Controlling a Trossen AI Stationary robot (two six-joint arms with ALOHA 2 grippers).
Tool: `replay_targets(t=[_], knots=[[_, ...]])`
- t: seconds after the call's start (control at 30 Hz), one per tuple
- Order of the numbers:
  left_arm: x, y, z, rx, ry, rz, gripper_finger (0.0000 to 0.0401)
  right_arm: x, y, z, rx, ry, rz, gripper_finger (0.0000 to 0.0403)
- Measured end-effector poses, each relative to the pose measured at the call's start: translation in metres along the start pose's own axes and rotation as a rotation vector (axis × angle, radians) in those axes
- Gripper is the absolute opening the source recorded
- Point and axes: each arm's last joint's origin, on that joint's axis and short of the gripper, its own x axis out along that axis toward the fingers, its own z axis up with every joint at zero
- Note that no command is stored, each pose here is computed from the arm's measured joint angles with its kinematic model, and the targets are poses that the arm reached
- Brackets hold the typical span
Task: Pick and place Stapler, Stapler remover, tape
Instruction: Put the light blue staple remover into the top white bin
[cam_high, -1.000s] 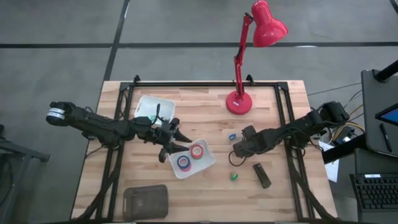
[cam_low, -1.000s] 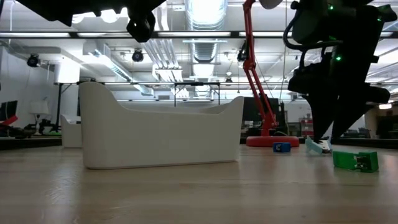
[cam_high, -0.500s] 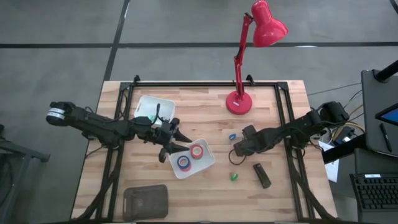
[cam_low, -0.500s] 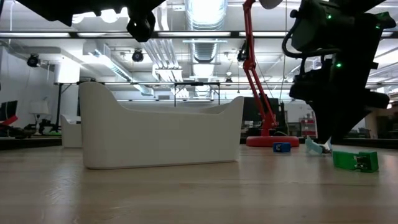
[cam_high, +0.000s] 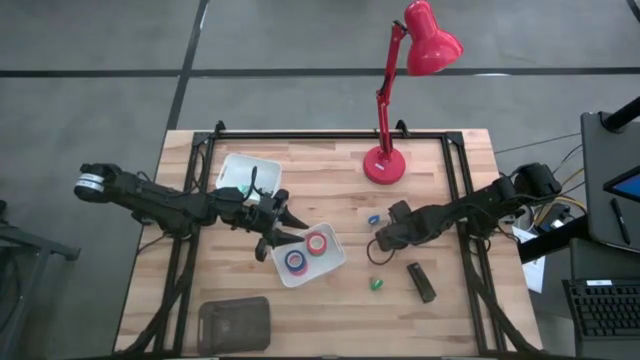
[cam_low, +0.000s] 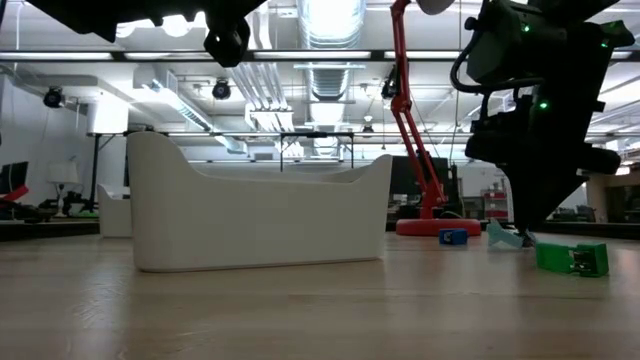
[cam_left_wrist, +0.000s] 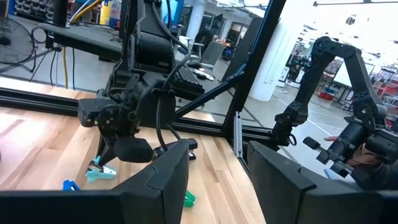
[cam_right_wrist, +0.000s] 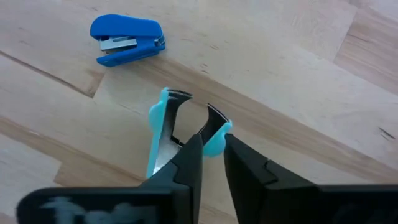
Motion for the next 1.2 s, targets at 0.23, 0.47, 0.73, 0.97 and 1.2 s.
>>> replay_targets(t=[0.23, 0.47, 0.73, 0.97, 1.2], knots=[[0.0, 0.0, 0.0, 0.0, 0.0, 0.0, 0.0167, 0.001, 0.0, 0.003, -0.03, -0.007, -0.003, 0.0021], [0.0, 0.001, -0.003, -0.003, 0.022, 0.006, 0.0167, 0.001, -0.001, 0.004, -0.069, -0.03, -0.008, 0.0009], [-0.001, 0.005, -0.009, 0.03, 0.047, 0.079, 0.0167, -0.007, 0.007, 0.009, -0.115, -0.042, 0.024, 0.0008], [0.003, 0.008, -0.017, 0.13, 0.078, 0.105, 0.0167, -0.023, 0.022, 0.014, -0.172, -0.116, 0.074, 0.0008], [0.016, 0.013, -0.028, 0.18, 0.119, 0.112, 0.0167, -0.041, 0.036, 0.014, -0.224, -0.187, 0.126, 0.0008]])
